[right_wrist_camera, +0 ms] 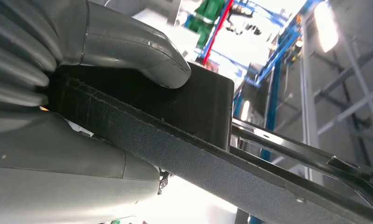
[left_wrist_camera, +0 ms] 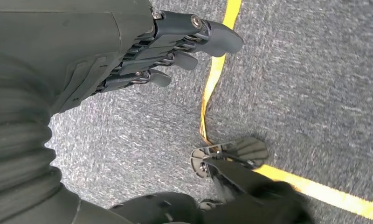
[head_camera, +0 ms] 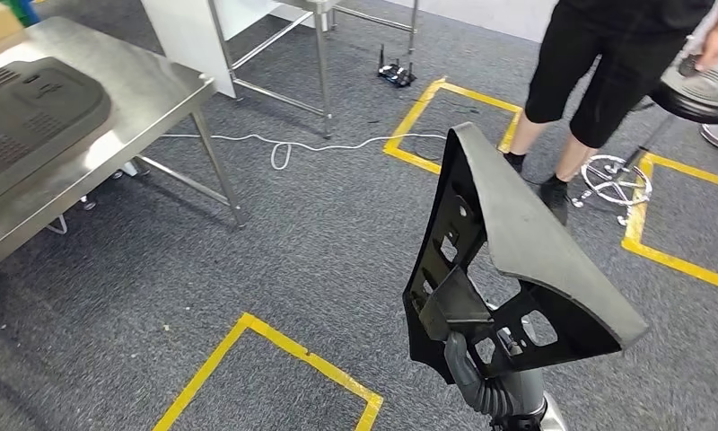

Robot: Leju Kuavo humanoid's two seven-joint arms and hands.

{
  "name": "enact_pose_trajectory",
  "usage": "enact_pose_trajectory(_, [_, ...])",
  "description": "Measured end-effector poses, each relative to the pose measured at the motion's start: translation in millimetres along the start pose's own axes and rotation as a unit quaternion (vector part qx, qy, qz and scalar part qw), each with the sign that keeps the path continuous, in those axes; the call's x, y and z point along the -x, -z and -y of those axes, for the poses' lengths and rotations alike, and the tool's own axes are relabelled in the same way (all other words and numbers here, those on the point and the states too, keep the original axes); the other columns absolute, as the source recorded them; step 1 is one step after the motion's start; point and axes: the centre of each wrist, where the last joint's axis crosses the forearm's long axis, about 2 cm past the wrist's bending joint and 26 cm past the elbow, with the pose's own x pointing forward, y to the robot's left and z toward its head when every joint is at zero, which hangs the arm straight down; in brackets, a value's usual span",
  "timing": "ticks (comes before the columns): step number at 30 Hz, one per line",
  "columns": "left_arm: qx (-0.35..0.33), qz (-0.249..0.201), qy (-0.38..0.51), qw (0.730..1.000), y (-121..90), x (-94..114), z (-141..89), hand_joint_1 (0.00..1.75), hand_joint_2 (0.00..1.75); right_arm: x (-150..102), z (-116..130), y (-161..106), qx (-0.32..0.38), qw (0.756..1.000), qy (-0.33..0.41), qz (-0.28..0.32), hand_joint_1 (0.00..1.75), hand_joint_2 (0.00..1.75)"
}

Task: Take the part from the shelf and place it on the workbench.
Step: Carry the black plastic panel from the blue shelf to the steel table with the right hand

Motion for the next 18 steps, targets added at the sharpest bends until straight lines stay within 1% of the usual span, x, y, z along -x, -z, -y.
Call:
enact_pose_trajectory(11, [0.001,0.003,0.002,1.0,1.9,-4.8,0.3,0.0,1.75,0.7,0.9,1.5,0.002,1.0,-0.002,0.001,1.75,1.75])
enact_pose_trajectory(18, [0.004,0.002,0.003,1.0,1.0,-3.7,2.1,0.0,1.75,1.1,2.1,1.6,0.003,1.0,-0.004,0.001,1.75,1.75])
